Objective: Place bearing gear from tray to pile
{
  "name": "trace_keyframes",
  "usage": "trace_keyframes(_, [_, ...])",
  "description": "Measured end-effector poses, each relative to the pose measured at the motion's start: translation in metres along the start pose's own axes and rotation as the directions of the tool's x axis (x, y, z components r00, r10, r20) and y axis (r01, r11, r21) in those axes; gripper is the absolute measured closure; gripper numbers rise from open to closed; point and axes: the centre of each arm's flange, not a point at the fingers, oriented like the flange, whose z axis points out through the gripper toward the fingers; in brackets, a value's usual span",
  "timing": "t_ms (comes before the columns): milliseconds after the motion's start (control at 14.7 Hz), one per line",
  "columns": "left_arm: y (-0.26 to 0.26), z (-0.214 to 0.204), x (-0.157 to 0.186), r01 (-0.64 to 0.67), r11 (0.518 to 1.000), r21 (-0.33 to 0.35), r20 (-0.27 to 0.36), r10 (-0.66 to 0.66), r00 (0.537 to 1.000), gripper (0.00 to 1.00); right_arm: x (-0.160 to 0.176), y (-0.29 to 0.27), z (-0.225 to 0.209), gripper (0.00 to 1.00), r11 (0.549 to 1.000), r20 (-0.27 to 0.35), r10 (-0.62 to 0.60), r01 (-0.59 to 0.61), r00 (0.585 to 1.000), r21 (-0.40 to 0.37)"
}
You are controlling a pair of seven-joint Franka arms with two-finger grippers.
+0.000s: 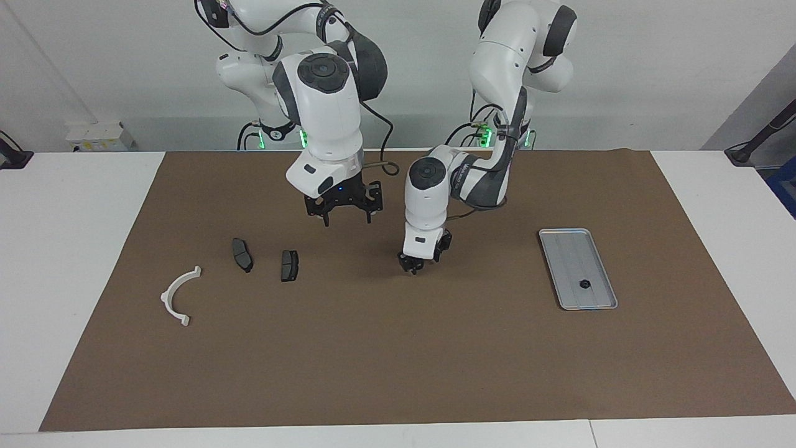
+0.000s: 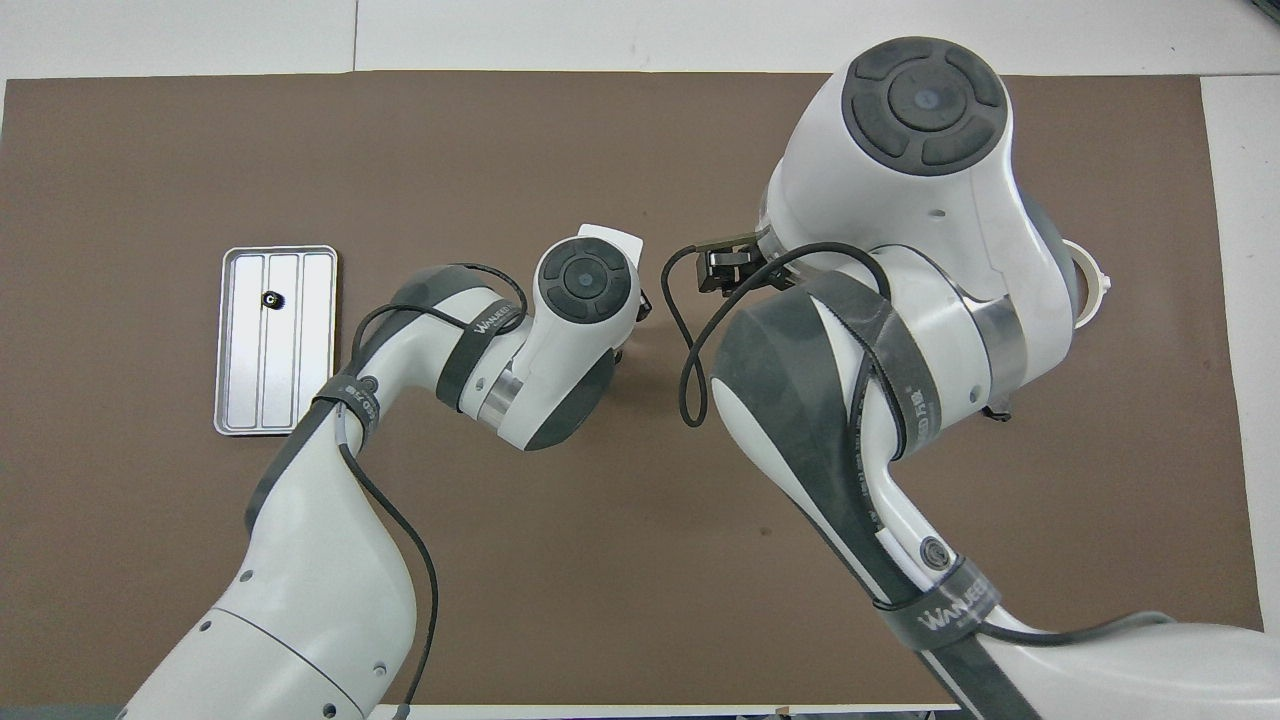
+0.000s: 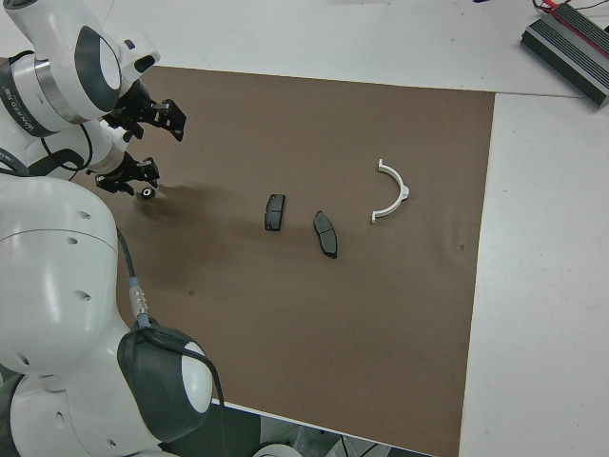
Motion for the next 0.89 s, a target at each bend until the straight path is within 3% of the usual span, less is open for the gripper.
trace_keyframes(68, [-0.008,-0.008,0.010,0.000,1.000,0.003,0.000,0.000,1.000,0.04,0.000,0.003,0.001,0.10,1.000,0.003,-0.002,0.002,1.000,-0.001])
trace_keyframes(136, [-0.017,-0.014,0.021,-0.008,1.000,0.008,0.001,0.008,1.000,0.00,0.000,0.006,0.002,0.10,1.000,0.007,-0.004,0.004,1.000,-0.003])
trace_keyframes(341, [-0.063,-0.022,0.061,-0.085,0.996,0.028,0.012,0.085,0.996,0.00,0.000,0.005,0.002,0.10,1.000,-0.005,-0.005,0.005,1.000,0.002])
trace_keyframes(546, [-0.149,-0.025,0.127,-0.201,0.979,0.038,0.035,0.200,0.979,0.00,-0.001,-0.006,-0.001,0.10,1.000,-0.035,0.023,-0.022,0.999,0.017])
trace_keyframes(751, [-0.231,-0.024,0.184,-0.283,0.958,0.033,0.050,0.282,0.958,0.00,-0.022,-0.057,-0.005,0.10,0.999,-0.046,0.035,-0.033,0.998,0.029])
trace_keyframes(887, [-0.271,-0.021,0.213,-0.334,0.942,0.021,0.031,0.333,0.942,0.13,-0.039,-0.097,0.005,0.10,0.999,-0.037,0.028,-0.027,0.999,0.026])
